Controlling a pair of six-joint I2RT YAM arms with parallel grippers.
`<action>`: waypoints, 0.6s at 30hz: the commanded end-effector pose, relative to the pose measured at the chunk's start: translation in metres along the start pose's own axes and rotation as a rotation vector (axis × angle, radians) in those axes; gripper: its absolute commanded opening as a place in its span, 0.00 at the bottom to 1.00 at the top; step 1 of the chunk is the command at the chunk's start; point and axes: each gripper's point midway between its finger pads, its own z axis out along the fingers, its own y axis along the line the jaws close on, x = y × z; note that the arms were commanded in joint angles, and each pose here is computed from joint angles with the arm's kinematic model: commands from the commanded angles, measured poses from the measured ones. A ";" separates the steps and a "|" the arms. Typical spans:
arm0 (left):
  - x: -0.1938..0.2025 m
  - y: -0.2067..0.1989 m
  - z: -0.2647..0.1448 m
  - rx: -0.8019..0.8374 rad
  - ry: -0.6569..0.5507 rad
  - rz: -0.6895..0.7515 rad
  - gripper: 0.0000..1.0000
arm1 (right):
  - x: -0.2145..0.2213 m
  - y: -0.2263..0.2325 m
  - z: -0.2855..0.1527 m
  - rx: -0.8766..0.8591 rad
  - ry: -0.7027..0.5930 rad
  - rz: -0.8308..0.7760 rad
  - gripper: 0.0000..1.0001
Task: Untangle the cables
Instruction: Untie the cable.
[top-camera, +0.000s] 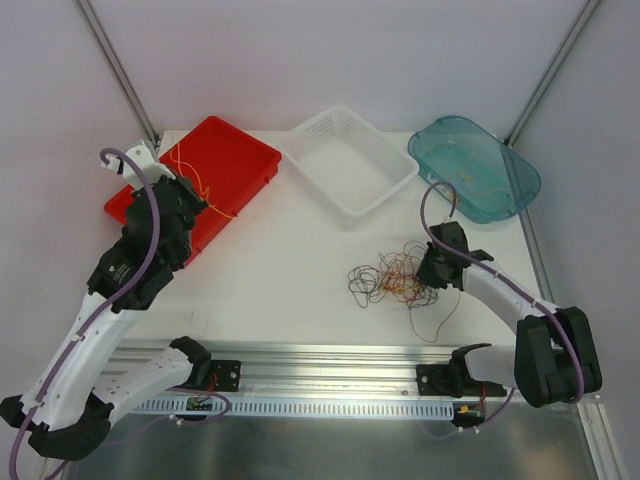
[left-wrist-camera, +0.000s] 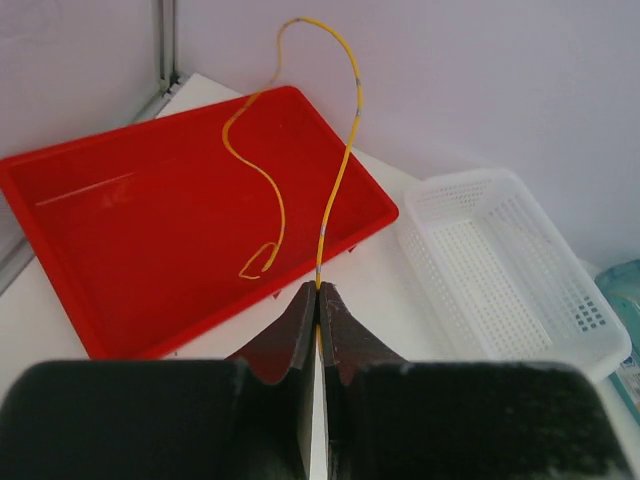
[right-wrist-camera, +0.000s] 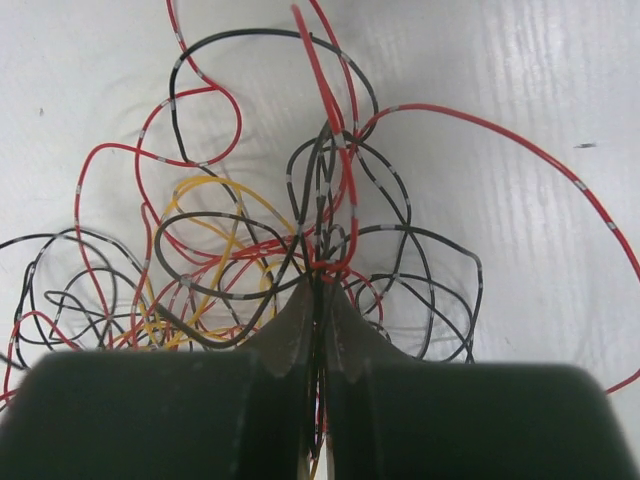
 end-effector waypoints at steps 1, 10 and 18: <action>-0.025 0.013 -0.006 -0.031 -0.048 0.060 0.00 | -0.002 -0.009 -0.010 0.013 -0.003 -0.022 0.01; 0.023 -0.078 -0.021 0.451 0.198 0.091 0.00 | -0.020 0.024 -0.047 -0.137 -0.026 -0.128 0.29; 0.056 -0.121 -0.044 0.735 0.352 0.150 0.00 | -0.048 0.047 -0.126 -0.254 -0.149 -0.331 0.60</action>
